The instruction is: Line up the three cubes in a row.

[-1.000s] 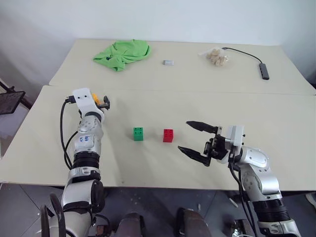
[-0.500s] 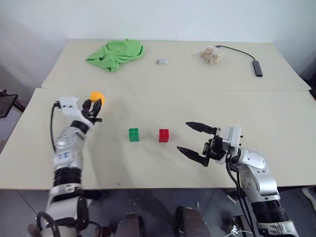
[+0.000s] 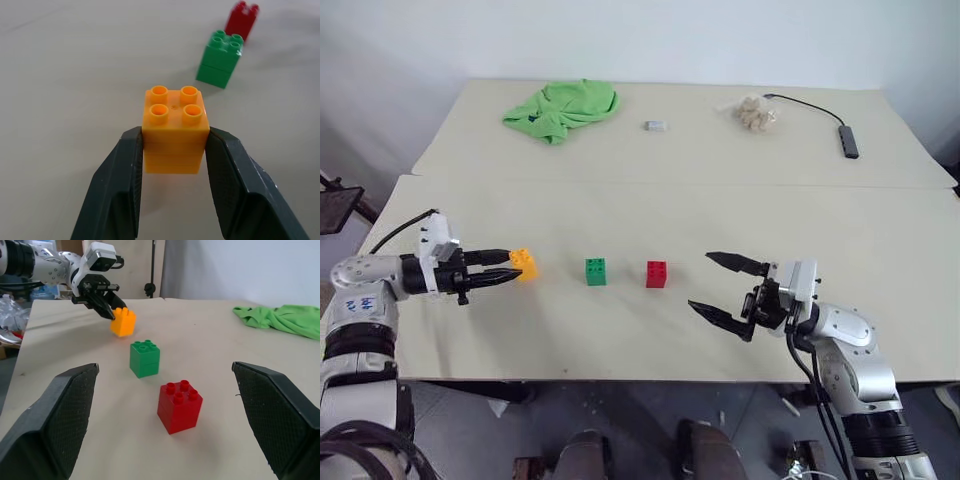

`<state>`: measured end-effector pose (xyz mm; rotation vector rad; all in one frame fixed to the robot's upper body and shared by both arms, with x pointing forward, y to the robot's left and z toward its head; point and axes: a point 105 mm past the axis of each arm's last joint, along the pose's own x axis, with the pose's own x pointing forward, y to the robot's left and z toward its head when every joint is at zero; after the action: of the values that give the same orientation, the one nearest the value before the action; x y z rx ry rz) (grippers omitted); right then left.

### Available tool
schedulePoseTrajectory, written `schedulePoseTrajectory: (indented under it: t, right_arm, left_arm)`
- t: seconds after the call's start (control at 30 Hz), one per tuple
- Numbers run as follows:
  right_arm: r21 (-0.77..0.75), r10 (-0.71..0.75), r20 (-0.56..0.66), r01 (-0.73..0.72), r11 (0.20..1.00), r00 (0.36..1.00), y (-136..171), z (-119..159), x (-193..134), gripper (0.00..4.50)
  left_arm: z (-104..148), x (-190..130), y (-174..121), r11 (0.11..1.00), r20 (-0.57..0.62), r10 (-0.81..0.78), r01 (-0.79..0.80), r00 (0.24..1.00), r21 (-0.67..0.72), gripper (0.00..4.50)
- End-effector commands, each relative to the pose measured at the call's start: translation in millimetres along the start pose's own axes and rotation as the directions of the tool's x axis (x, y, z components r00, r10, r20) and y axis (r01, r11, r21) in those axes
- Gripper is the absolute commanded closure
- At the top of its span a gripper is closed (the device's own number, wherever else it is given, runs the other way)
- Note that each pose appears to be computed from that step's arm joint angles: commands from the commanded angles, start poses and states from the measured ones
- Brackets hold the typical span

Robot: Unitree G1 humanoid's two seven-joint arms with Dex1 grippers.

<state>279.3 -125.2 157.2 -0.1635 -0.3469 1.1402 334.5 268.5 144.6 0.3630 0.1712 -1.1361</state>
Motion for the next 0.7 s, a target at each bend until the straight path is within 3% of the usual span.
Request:
schedulePoseTrajectory:
  t: [0.03,0.3,0.47,0.57,0.7]
  right_arm:
    - [-0.05,-0.005,0.01,0.006,0.999,1.0,-2,13,-5,0.0]
    - [-0.052,0.017,-0.016,-0.018,0.998,1.0,-1,14,-9,0.0]
    - [-0.032,0.048,-0.03,-0.049,0.998,0.998,-2,14,-10,0.0]
    - [-0.008,0.125,-0.102,-0.127,0.992,0.987,-8,20,-18,0.0]
    - [0.002,0.185,-0.246,-0.19,0.982,0.951,-22,30,-27,0.0]
  left_arm:
    - [-1,7,-6,0.995,-0.031,-0.085,0.087,0.996,0.049,3.03]
    - [-3,23,-8,0.985,-0.076,-0.158,0.162,0.985,0.056,3.03]
    - [4,17,1,0.994,-0.056,-0.101,0.102,0.993,0.028,1.53]
    - [21,-7,1,0.995,0.015,-0.093,0.093,0.996,-0.04,0.66]
    - [36,-35,3,1.0,0.021,0.018,-0.018,1.0,0.018,0.66]
